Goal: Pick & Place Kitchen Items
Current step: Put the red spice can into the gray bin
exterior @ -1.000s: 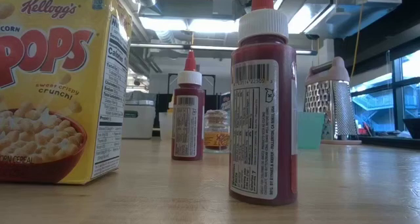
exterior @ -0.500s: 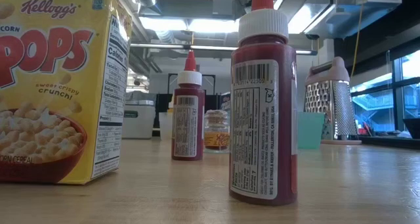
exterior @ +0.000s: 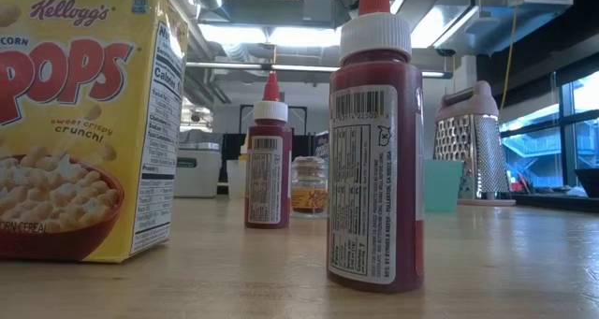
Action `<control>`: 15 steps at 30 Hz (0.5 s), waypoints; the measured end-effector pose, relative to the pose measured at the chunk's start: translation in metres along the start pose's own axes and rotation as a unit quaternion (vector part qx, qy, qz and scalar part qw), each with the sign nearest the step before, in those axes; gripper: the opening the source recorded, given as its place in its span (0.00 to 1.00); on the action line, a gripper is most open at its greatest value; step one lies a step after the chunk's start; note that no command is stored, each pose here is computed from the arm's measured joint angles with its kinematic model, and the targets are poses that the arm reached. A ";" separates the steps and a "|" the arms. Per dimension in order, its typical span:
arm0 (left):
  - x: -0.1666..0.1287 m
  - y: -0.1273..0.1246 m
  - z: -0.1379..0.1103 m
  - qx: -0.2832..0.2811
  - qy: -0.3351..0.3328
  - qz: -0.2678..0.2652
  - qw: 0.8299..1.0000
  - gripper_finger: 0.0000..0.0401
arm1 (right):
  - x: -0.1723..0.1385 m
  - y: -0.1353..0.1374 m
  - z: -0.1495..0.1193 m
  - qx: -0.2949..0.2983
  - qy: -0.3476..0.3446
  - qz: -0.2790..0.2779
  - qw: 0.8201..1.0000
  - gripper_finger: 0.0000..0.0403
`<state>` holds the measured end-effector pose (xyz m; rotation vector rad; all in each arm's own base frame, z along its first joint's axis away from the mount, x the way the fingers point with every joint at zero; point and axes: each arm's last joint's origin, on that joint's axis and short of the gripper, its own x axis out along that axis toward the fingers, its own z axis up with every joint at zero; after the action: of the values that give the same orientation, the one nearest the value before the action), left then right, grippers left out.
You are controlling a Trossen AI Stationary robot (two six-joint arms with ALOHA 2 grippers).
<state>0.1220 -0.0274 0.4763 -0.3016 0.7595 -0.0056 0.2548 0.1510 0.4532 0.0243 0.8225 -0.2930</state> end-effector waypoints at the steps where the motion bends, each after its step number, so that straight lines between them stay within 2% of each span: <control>1: 0.000 0.000 0.000 0.000 0.000 0.000 1.000 0.59 | 0.000 0.000 0.000 -0.001 0.000 0.000 1.000 0.59; 15: 0.000 0.000 0.000 0.000 0.000 0.000 1.000 0.59 | -0.002 -0.001 0.000 -0.045 -0.002 0.001 0.999 0.59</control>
<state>0.1220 -0.0274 0.4763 -0.3016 0.7595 -0.0057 0.2533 0.1500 0.4546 -0.0591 0.8312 -0.2539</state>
